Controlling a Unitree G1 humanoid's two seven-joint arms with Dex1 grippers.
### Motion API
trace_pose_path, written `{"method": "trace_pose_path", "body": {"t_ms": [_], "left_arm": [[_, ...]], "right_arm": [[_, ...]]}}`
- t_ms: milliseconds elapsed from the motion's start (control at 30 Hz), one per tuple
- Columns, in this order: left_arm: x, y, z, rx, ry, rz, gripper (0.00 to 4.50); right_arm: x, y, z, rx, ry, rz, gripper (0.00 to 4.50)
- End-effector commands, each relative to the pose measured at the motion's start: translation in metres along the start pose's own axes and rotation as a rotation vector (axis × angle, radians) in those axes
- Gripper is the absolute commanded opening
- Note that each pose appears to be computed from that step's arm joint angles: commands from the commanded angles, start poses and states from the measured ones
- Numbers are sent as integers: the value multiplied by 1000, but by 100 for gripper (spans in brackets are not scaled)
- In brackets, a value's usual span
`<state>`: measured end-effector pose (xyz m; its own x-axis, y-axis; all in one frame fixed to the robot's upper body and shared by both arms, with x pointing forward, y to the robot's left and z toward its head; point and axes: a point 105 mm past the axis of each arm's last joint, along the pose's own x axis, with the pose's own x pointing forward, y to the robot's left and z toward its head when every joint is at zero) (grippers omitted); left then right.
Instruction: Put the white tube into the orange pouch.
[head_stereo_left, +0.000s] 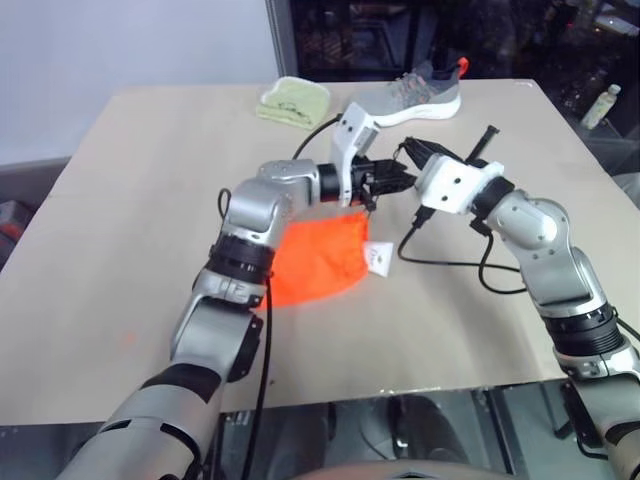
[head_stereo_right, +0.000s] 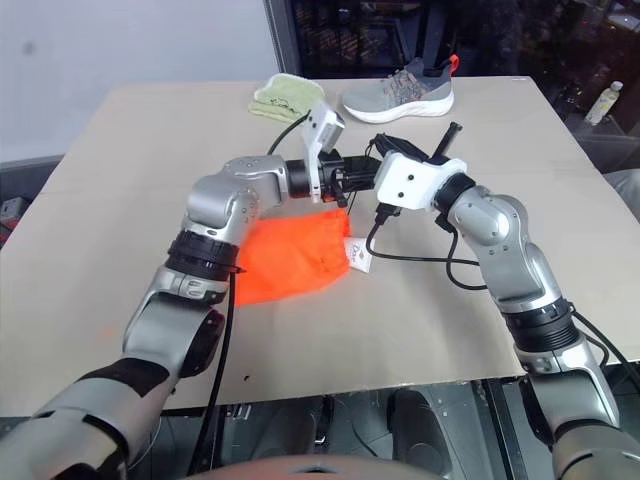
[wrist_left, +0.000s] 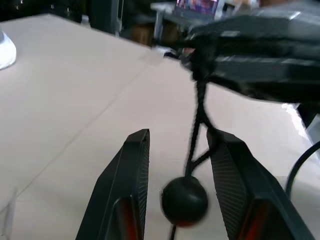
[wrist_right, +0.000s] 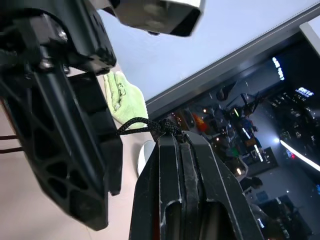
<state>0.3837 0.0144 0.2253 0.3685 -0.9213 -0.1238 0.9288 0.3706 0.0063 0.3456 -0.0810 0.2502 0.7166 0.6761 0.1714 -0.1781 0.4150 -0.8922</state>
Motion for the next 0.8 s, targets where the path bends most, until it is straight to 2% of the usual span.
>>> {"method": "trace_pose_path", "body": {"t_ms": [33,100,167,533,567,633,667,800], "left_arm": [[3,-2,21,38,-51,-8,160],[2,-2,23,39,-53,-13,112],[2,-3,25,46,-50,-18,26],[-4,-8,37,62,-43,-48,26],[-4,-8,37,61,-38,-51,129],[-3,-8,30,93,-12,-37,200],[-3,-9,25,108,4,-36,249],[-4,-8,16,109,14,-25,249]], "right_arm": [[-3,-14,14,-37,-37,-46,0],[-3,-13,14,-36,-32,-45,0],[-4,-12,12,-35,-25,-44,0],[-3,-9,8,-40,-13,-33,0],[-3,-9,8,-40,-14,-35,0],[-2,-12,9,-34,-16,-46,0],[-2,-13,9,-28,-16,-53,0],[-2,-15,8,-23,-14,-61,0]]}}
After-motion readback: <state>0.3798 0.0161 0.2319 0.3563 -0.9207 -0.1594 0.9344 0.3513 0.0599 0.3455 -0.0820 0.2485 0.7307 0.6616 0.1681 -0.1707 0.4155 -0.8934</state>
